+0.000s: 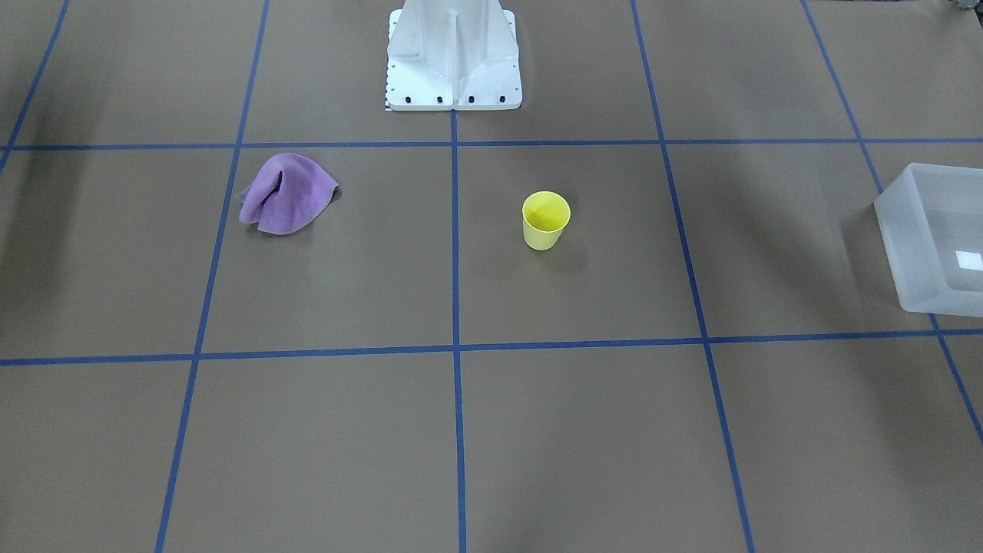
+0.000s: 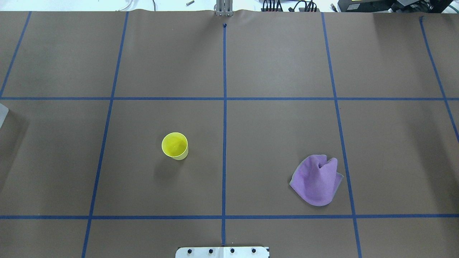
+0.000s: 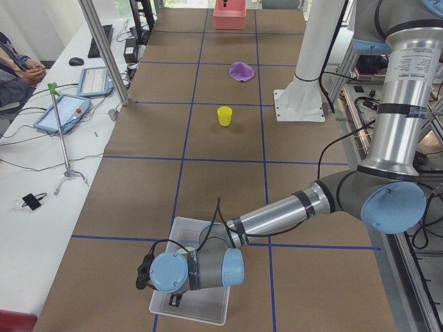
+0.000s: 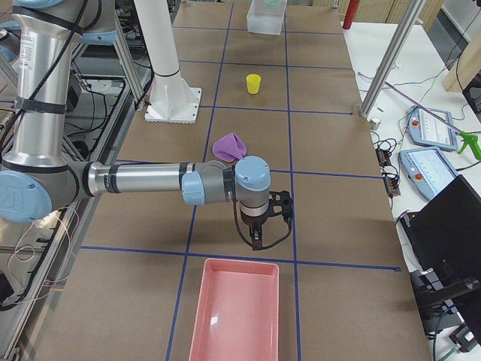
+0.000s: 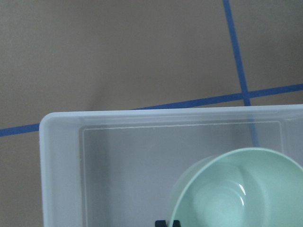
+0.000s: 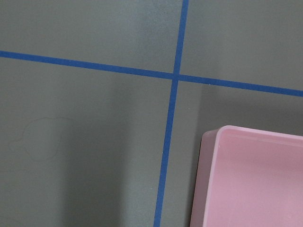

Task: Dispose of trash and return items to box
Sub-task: 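Lift the bowl with the left gripper and place it in the clear bin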

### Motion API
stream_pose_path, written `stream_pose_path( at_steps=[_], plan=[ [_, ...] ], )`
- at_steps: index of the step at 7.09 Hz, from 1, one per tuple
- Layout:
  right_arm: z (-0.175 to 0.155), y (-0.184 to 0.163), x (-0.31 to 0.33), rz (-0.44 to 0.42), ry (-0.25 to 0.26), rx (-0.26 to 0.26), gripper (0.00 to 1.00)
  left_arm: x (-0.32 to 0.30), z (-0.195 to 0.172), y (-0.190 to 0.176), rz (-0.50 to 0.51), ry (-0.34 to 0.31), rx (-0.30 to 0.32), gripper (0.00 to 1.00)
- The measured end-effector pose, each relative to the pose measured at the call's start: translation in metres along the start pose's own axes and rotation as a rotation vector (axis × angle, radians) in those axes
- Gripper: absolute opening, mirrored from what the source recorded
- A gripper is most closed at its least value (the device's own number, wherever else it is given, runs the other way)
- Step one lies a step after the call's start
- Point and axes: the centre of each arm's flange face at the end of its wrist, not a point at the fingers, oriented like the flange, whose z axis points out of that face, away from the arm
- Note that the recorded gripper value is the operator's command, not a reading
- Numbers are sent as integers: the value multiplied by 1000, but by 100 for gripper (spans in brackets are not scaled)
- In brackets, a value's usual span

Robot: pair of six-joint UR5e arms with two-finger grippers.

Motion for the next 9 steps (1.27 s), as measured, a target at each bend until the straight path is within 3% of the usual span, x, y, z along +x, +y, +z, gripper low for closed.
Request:
stream_pose_path(
  at_steps=[3, 7, 8, 9],
  plan=[
    [2, 0, -1, 2, -1, -5, 100, -27, 27, 20, -34, 2, -9, 0],
    [7, 0, -3, 4, -2, -16, 100, -30, 37, 21, -106, -8, 24, 0],
    [8, 0, -3, 5, -2, -17, 100, -28, 39, 19, -112, -9, 24, 56],
    [8, 0, -4, 7, -2, -19, 100, -26, 40, 17, -117, -9, 23, 97]
  ],
)
